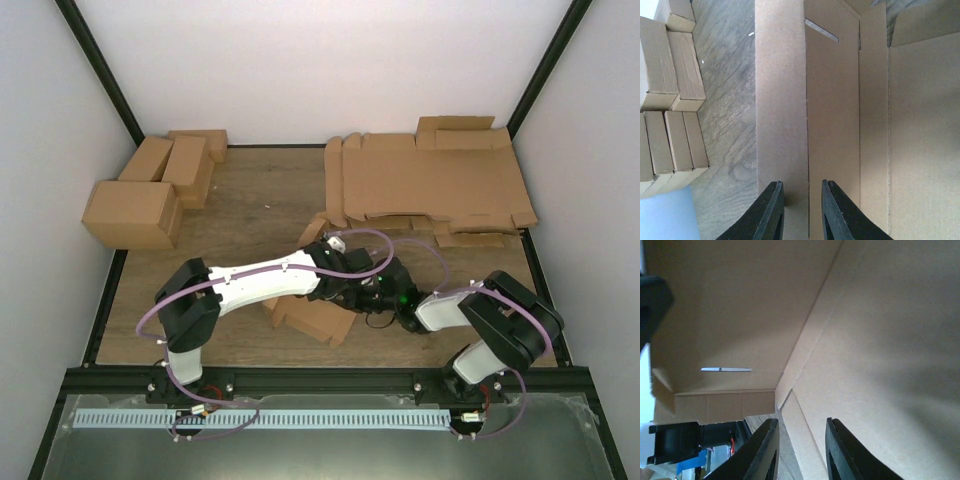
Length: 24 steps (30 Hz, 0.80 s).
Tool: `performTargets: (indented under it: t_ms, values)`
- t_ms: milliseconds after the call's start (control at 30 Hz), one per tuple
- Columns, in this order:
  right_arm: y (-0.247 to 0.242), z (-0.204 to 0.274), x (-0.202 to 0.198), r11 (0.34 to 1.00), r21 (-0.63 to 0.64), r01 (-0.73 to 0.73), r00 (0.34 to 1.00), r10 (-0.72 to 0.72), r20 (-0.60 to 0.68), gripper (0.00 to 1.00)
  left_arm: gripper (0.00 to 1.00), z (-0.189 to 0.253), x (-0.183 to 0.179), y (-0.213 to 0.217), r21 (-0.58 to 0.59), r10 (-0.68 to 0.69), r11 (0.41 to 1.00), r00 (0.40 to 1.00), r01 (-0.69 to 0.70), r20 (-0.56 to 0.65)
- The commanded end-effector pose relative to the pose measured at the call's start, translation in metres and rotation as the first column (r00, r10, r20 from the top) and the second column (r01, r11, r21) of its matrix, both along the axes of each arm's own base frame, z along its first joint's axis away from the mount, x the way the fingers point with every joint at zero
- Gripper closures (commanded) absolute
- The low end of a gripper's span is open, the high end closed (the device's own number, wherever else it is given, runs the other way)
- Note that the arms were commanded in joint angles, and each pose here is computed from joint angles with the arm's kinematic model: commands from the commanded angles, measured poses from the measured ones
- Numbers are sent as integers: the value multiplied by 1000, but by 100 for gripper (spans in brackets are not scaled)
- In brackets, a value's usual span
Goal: Fold the paper box
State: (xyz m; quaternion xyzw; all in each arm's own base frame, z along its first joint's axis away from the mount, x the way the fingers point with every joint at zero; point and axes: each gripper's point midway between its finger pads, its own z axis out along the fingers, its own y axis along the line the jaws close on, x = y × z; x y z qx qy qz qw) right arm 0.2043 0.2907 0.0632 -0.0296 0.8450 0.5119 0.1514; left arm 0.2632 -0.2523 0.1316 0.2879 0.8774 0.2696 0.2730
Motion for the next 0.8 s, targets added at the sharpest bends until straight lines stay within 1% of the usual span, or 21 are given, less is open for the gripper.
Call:
performTargets:
  t_ms: [0, 133, 200, 300, 367, 433, 600, 767]
  values:
    - [9, 28, 3, 994, 111, -3, 999, -3, 53, 73, 78, -23, -12, 2, -17, 12, 1000, 997, -13, -76]
    - [8, 41, 15, 987, 152, 52, 997, -61, 57, 72, 80, -24, -14, 5, -19, 22, 1000, 997, -24, -75]
    - [5, 49, 25, 981, 171, 95, 993, -106, 58, 66, 80, -23, -14, 6, -25, 23, 999, 997, -25, -67]
    - [-2, 62, 40, 966, 207, 155, 983, -172, 63, 61, 80, -19, -15, 4, -43, 18, 999, 998, -21, -66]
    - [-3, 70, 51, 958, 226, 176, 978, -196, 68, 56, 80, -18, -15, 4, -58, 16, 998, 997, -20, -70]
    - [-3, 78, 61, 952, 252, 175, 977, -199, 75, 50, 80, -16, -17, 1, -78, 7, 997, 997, -13, -77]
    - [4, 95, 81, 936, 314, 161, 978, -194, 74, 47, 80, -13, -19, -6, -140, -15, 990, 996, 2, -90]
    - [18, 106, 94, 929, 349, 125, 984, -161, 77, 41, 80, -9, -21, -9, -182, -31, 983, 995, 14, -94]
